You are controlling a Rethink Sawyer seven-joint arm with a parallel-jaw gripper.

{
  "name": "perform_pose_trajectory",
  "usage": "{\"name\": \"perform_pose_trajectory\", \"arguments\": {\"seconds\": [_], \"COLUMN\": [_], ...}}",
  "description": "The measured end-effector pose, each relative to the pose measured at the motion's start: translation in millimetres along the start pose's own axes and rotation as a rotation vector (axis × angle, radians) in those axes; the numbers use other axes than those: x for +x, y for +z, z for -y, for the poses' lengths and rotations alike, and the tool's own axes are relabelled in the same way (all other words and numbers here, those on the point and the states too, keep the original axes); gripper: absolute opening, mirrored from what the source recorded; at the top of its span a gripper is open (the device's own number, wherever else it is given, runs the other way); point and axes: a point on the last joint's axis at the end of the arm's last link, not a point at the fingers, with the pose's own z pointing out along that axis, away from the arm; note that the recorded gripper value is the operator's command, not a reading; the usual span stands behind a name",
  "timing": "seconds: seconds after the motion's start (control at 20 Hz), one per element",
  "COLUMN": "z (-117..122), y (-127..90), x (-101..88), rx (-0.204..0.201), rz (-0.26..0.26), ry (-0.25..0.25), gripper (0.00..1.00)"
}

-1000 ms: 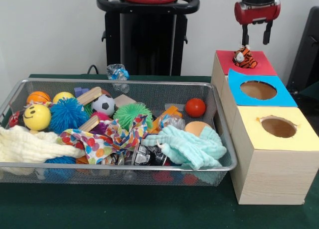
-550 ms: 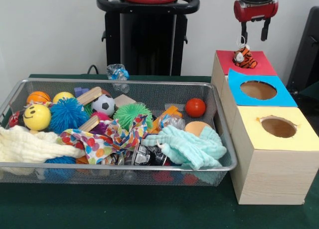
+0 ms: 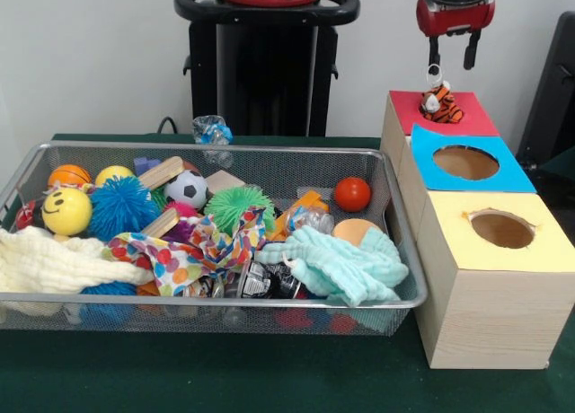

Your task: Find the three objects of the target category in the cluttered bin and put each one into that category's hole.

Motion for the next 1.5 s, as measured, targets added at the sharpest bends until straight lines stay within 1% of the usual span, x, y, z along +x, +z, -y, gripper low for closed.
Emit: {"name": "perform_pose_trajectory", "arguments": {"seconds": [0.55,0.75,0.95,1.2,1.5], "z": [2,4,5,4,3], "y": [0,1,5,17,20], "x": [2.2,0.9,1.2,4.1,6.5], "rx": [0.002,0.003,0.002,-0.003,-0.004], "rz": [-0.002,0.009,0.025,0.053,0.049], "ry": [0.004,0.01,0.017,0.023,0.021], "gripper": [1.0,1.0,1.0,1.0,1.0]}}
